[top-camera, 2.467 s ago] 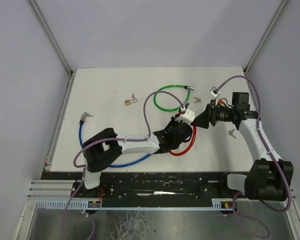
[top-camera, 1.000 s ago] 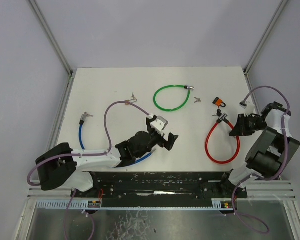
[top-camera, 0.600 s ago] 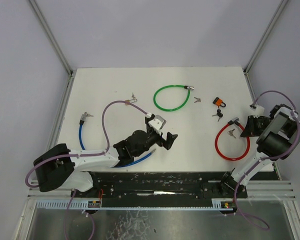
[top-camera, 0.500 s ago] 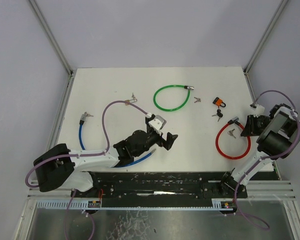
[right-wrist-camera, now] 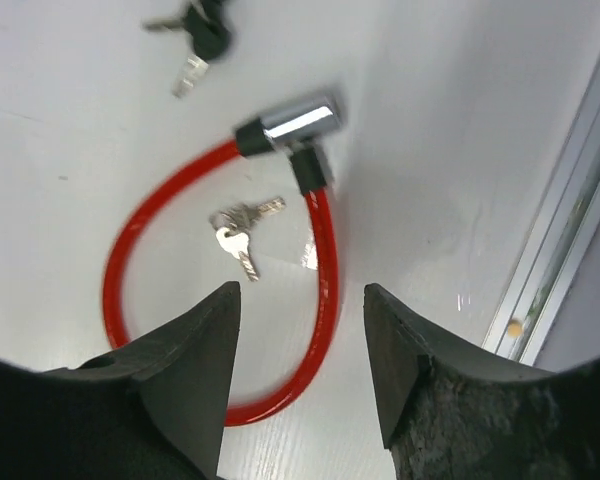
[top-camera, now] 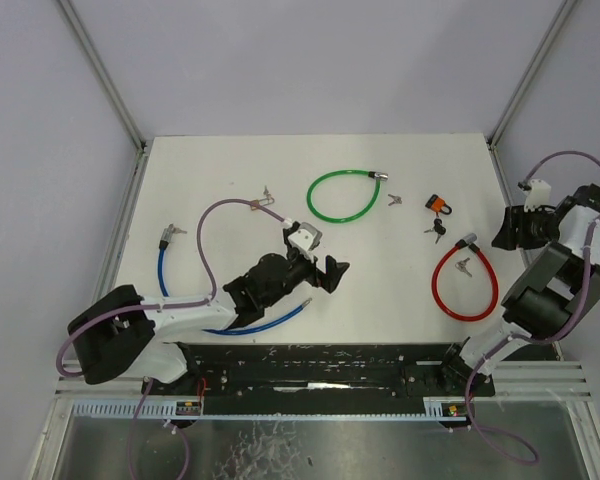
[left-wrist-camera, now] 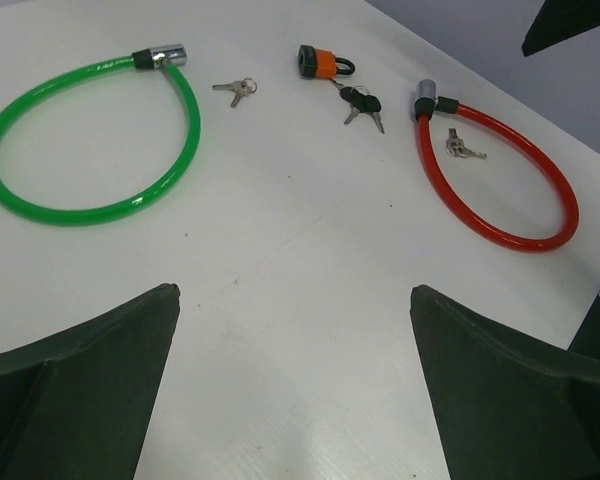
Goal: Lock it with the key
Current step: Place the lock at the center of the board, then pick up the lock from the center of the board.
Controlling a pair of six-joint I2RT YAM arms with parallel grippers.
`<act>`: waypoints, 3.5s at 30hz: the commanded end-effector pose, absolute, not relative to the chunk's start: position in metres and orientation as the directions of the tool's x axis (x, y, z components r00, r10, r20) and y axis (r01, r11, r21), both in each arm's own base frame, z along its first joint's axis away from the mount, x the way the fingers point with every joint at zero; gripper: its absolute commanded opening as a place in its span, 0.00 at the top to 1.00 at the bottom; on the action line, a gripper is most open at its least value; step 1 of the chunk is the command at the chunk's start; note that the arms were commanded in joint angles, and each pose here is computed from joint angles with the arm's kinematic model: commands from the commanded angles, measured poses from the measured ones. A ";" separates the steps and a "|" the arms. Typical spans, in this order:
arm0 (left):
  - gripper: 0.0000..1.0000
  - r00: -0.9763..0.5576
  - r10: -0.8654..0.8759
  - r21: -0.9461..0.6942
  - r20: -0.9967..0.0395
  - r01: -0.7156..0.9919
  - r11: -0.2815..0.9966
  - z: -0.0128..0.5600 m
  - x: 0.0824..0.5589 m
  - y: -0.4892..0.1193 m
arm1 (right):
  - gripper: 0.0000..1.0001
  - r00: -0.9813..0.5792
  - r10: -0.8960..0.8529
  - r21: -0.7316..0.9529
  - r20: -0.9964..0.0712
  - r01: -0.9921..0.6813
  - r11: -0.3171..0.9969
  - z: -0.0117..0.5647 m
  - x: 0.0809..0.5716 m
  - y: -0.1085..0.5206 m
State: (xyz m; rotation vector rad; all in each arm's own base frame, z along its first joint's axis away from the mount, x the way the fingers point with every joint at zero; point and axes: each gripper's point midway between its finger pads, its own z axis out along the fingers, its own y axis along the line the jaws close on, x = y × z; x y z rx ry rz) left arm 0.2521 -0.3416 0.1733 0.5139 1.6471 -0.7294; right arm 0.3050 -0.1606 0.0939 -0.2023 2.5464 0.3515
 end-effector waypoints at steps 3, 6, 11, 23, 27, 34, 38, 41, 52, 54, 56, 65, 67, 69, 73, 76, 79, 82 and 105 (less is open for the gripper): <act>0.04 -0.286 -0.225 -0.361 -0.931 0.639 0.679 0.177 0.273 -0.325 | 0.43 -0.582 -0.160 0.220 -0.797 -0.527 0.821 0.191 0.323 -0.071; 0.07 -0.336 -0.281 -0.434 -0.899 0.597 0.674 0.172 0.284 -0.310 | 0.43 -0.503 -0.178 0.220 -0.846 -0.633 0.742 0.217 0.326 -0.015; 0.10 -0.397 -0.322 -0.497 -0.859 0.500 0.710 0.156 0.306 -0.283 | 0.43 -0.424 -0.225 0.217 -0.877 -0.769 0.601 0.243 0.322 0.082; 0.22 -0.581 -0.227 -0.524 -0.781 0.413 0.745 0.122 0.290 -0.261 | 0.45 -0.291 -0.281 0.238 -0.915 -0.949 0.208 0.229 0.263 0.194; 0.21 -0.547 -0.257 -0.498 -0.797 0.352 0.793 0.124 0.285 -0.236 | 0.47 -0.059 -0.293 0.076 -0.954 -0.996 -0.050 0.208 0.219 0.222; 0.05 -0.396 -0.282 -0.398 -0.874 0.249 0.883 0.162 0.296 -0.190 | 0.14 0.401 -0.260 -0.266 -0.879 -0.862 -0.432 0.154 0.166 0.268; 0.00 -0.317 -0.318 -0.389 -0.893 0.190 0.902 0.205 0.300 -0.162 | 0.05 0.583 -0.282 -0.383 -0.762 -0.757 -0.530 0.125 0.167 0.301; 0.00 -0.282 -0.350 -0.413 -0.893 0.209 0.886 0.236 0.291 -0.157 | 0.11 0.575 -0.290 -0.334 -0.765 -0.739 -0.585 0.119 0.165 0.323; 0.02 -0.293 -0.063 -0.131 -0.954 0.216 0.967 0.276 0.257 -0.114 | 0.33 0.484 -0.532 -0.120 -0.695 -0.807 -0.578 0.062 0.155 0.361; 0.00 -0.281 -0.022 -0.066 -0.959 0.150 0.987 0.267 0.260 -0.097 | 0.34 0.470 -0.563 -0.109 -0.680 -0.824 -0.556 0.055 0.159 0.365; 0.00 -0.281 -0.005 -0.039 -0.960 0.115 0.993 0.255 0.261 -0.089 | 0.36 0.449 -0.598 -0.093 -0.664 -0.843 -0.530 0.047 0.164 0.366; 0.00 -0.286 -0.007 -0.037 -0.958 0.100 0.994 0.245 0.258 -0.084 | 0.57 0.413 -0.679 -0.015 -0.607 -0.860 -0.510 0.022 0.166 0.365; 0.00 -0.284 -0.012 -0.041 -0.959 0.099 0.994 0.245 0.258 -0.083 | 0.66 0.409 -0.686 -0.003 -0.602 -0.860 -0.510 0.019 0.165 0.364; 0.00 -0.281 -0.016 -0.046 -0.960 0.101 0.994 0.245 0.257 -0.083 | 0.74 0.405 -0.697 0.011 -0.592 -0.860 -0.510 0.017 0.164 0.363; 0.00 -0.280 -0.019 -0.051 -0.960 0.109 0.993 0.246 0.257 -0.084 | 0.88 0.421 -0.722 0.011 -0.549 -0.860 -0.510 0.014 0.169 0.353; 0.00 -0.279 -0.019 -0.052 -0.960 0.111 0.992 0.246 0.256 -0.084 | 0.94 0.409 -0.742 0.011 -0.532 -0.872 -0.489 0.018 0.178 0.340; 0.00 -0.277 -0.021 -0.055 -0.961 0.114 0.992 0.246 0.256 -0.085 | 0.97 0.373 -0.751 0.013 -0.545 -0.892 -0.452 0.029 0.190 0.319; 0.00 -0.277 -0.023 -0.059 -0.960 0.121 0.991 0.246 0.256 -0.086 | 0.98 0.369 -0.750 0.021 -0.550 -0.891 -0.453 0.034 0.194 0.283; 0.00 -0.326 -0.078 -0.149 -0.942 0.200 0.968 0.244 0.258 -0.110 | 0.46 0.250 -0.810 -0.140 -0.530 -0.968 -0.207 0.058 0.270 0.113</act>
